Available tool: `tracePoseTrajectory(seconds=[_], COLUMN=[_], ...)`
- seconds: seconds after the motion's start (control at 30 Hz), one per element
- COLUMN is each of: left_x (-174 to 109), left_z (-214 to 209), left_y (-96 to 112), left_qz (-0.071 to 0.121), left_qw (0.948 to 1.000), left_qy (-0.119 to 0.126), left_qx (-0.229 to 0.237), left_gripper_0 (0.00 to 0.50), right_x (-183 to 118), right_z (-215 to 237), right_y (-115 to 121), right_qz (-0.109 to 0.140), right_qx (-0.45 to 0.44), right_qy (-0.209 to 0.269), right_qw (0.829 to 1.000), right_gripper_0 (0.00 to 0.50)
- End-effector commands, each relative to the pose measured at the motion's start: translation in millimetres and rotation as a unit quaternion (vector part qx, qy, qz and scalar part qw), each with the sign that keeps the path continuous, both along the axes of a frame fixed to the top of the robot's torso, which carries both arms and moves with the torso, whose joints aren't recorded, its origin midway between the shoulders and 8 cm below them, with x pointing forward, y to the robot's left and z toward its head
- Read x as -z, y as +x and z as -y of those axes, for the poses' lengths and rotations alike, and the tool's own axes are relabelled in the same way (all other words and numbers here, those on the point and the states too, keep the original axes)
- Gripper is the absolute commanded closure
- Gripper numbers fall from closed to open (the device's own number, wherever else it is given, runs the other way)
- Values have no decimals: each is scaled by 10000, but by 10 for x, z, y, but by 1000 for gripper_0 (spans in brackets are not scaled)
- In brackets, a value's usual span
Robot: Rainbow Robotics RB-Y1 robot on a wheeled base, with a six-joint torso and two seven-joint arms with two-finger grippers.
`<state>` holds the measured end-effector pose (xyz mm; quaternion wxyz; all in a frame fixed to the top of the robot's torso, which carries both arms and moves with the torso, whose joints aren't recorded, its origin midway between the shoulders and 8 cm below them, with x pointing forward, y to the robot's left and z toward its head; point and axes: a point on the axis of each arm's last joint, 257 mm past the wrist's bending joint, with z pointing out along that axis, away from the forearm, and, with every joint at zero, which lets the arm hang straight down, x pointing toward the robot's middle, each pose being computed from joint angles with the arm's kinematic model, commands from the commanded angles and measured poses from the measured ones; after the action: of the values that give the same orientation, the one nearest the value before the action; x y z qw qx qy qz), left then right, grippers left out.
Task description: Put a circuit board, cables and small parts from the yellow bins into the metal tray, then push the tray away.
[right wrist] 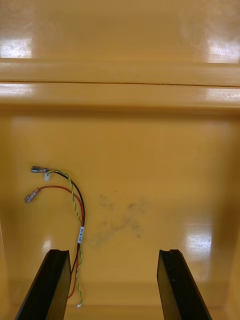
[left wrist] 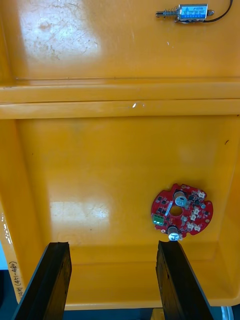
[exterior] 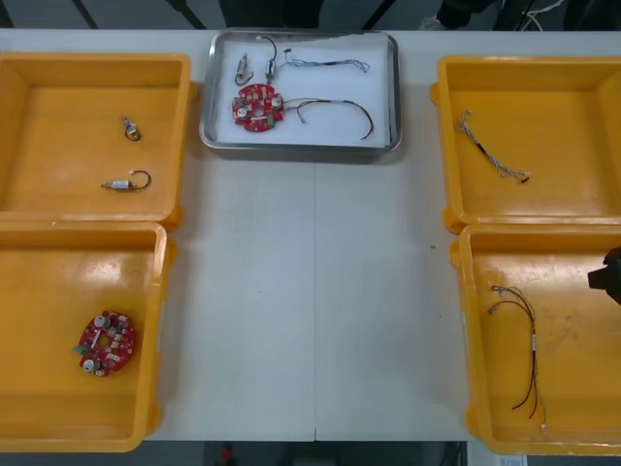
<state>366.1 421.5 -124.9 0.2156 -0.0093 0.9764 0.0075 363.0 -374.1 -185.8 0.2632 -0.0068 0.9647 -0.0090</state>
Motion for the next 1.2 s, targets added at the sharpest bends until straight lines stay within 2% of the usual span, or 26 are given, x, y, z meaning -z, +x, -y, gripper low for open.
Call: tracePoseTrajectory(seconds=[0.03, 1.2], left_x=[18, 18], left_z=[-27, -27], left_y=[-59, -59], left_qz=[-45, -45], left_qw=[9997, 9997], left_qy=[188, 188], left_qx=[128, 128], left_gripper_0=[0, 0], right_x=[-176, -183], right_z=[138, 260], right_y=[-83, -87], right_qz=[207, 221], right_qx=[249, 408], right_qy=[-170, -363], right_qw=[9993, 9983], right_gripper_0=[0, 0])
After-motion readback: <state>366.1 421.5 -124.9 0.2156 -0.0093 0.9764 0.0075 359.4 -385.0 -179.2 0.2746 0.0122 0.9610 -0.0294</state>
